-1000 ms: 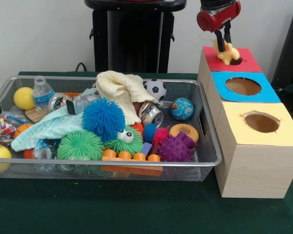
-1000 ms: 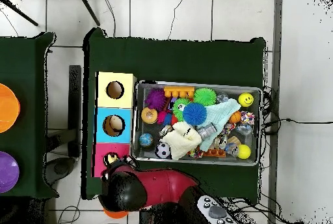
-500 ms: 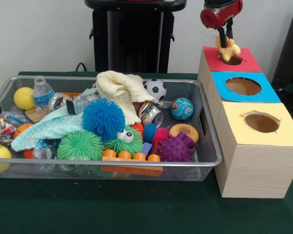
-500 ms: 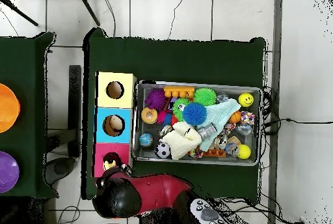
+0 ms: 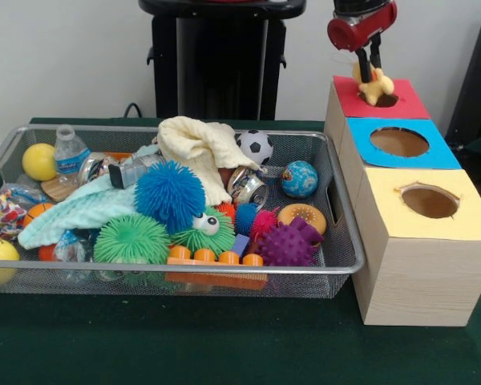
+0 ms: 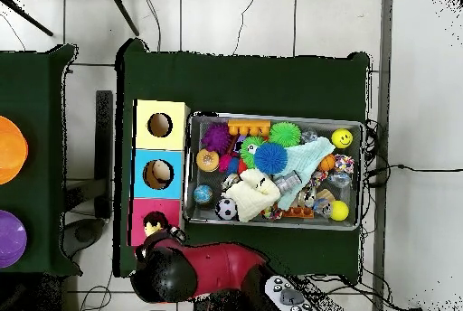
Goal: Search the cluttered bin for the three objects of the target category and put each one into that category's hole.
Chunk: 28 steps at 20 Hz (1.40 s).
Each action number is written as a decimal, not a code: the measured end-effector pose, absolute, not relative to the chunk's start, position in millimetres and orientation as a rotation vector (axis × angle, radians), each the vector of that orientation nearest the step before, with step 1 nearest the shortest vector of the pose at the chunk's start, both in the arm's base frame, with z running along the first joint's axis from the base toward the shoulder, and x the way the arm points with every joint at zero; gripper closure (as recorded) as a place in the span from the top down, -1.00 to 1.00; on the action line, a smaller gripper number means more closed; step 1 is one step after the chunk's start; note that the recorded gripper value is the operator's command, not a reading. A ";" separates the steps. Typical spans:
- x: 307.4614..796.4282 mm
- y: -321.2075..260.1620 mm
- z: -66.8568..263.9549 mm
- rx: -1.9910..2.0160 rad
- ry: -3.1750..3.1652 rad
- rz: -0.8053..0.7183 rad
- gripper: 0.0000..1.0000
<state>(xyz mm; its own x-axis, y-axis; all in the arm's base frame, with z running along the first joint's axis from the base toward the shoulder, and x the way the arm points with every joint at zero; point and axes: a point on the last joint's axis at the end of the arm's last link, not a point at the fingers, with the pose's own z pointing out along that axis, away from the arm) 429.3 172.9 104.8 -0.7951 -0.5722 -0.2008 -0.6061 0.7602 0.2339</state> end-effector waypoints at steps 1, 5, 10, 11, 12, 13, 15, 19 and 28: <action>430.3 171.4 103.9 -0.942 2.833 0.429 -1.00; 431.6 168.1 102.5 -0.923 2.828 0.405 -1.00; 432.7 166.0 101.5 -0.909 2.821 0.385 -1.00; 432.4 166.1 101.1 -0.909 2.822 0.385 -1.00; 432.1 166.3 100.7 -0.909 2.823 0.385 -1.00; 431.5 166.7 100.0 -0.910 2.824 0.387 -1.00; 430.7 167.3 99.1 -0.910 2.826 0.391 -1.00; 429.7 168.1 97.9 -0.911 2.828 0.391 -1.00; 427.3 169.3 95.9 -0.913 2.833 0.394 1.00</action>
